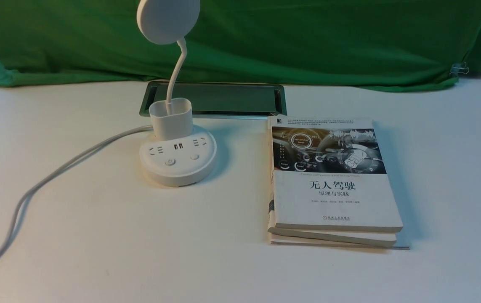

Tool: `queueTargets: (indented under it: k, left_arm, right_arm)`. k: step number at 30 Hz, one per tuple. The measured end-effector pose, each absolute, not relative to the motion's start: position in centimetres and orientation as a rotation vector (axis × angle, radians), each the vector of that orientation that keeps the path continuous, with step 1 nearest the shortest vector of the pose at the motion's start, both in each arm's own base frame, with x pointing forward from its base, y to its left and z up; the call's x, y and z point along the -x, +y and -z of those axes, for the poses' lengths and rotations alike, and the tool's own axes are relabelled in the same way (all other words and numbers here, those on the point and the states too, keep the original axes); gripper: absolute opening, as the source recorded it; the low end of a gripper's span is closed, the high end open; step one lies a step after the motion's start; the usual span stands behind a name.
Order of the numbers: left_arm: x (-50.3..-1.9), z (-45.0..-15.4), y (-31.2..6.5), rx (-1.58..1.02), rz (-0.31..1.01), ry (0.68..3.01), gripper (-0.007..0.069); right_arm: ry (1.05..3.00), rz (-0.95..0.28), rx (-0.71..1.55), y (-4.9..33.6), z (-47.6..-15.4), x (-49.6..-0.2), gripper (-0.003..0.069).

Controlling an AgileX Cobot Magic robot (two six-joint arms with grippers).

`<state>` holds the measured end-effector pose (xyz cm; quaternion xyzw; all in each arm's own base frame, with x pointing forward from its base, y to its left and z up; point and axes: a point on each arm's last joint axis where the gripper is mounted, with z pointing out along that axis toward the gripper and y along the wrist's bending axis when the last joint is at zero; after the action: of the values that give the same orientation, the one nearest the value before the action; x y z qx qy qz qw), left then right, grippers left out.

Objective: Turn on the desk lamp on the white desktop with your hand.
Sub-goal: 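Press the power button on the lamp base to turn the lamp on with the left gripper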

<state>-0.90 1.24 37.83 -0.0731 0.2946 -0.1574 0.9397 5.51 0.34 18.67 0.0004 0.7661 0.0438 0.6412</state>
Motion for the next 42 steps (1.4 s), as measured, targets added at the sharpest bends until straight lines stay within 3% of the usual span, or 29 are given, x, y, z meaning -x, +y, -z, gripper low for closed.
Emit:
queueTargets:
  k: [1,5,8,10,14,19,22,27,34,42]
  left_arm:
    - [1.0,-38.1,1.3,0.147,0.317,0.596,0.0023]
    - [-2.0,-39.7,0.2,0.082,0.304,0.930,0.0025]
    - [-7.0,-37.0,-1.2,0.070,0.362,1.388,0.0027]
    - [-8.3,-35.8,-1.6,0.073,0.382,1.523,0.0027]
    - [-13.5,-30.4,-3.6,0.087,0.494,2.086,0.0027]
    - [-17.2,-27.2,-5.5,0.046,0.602,2.386,0.0027]
    - [-20.2,-25.4,-8.2,-0.113,0.682,2.569,0.0027]
    - [-23.3,-24.1,-12.1,-0.290,0.602,2.662,0.0027]
    - [-31.0,-22.6,-16.2,-0.396,0.297,2.655,0.0027]
    - [-37.7,-22.0,-18.2,-0.417,0.199,2.530,0.0027]
  right_arm:
    - [1.747,-0.100,-0.001,0.3,-18.7,-5.5,0.0241]
    - [1.747,-0.100,-0.001,0.3,-18.7,-5.5,0.0241]
    - [1.747,-0.100,-0.001,0.3,-18.7,-5.5,0.0241]
    - [1.747,-0.100,-0.001,0.3,-18.7,-5.5,0.0241]
    - [1.747,-0.100,-0.001,0.3,-18.7,-5.5,0.0241]
    - [1.747,-0.100,-0.001,0.3,-18.7,-5.5,0.0241]
    - [1.747,-0.100,-0.001,0.3,-18.7,-5.5,0.0241]
    - [1.747,-0.100,-0.001,0.3,-18.7,-5.5,0.0241]
    - [1.747,-0.100,-0.001,0.3,-18.7,-5.5,0.0241]
    - [1.747,-0.100,-0.001,0.3,-18.7,-5.5,0.0241]
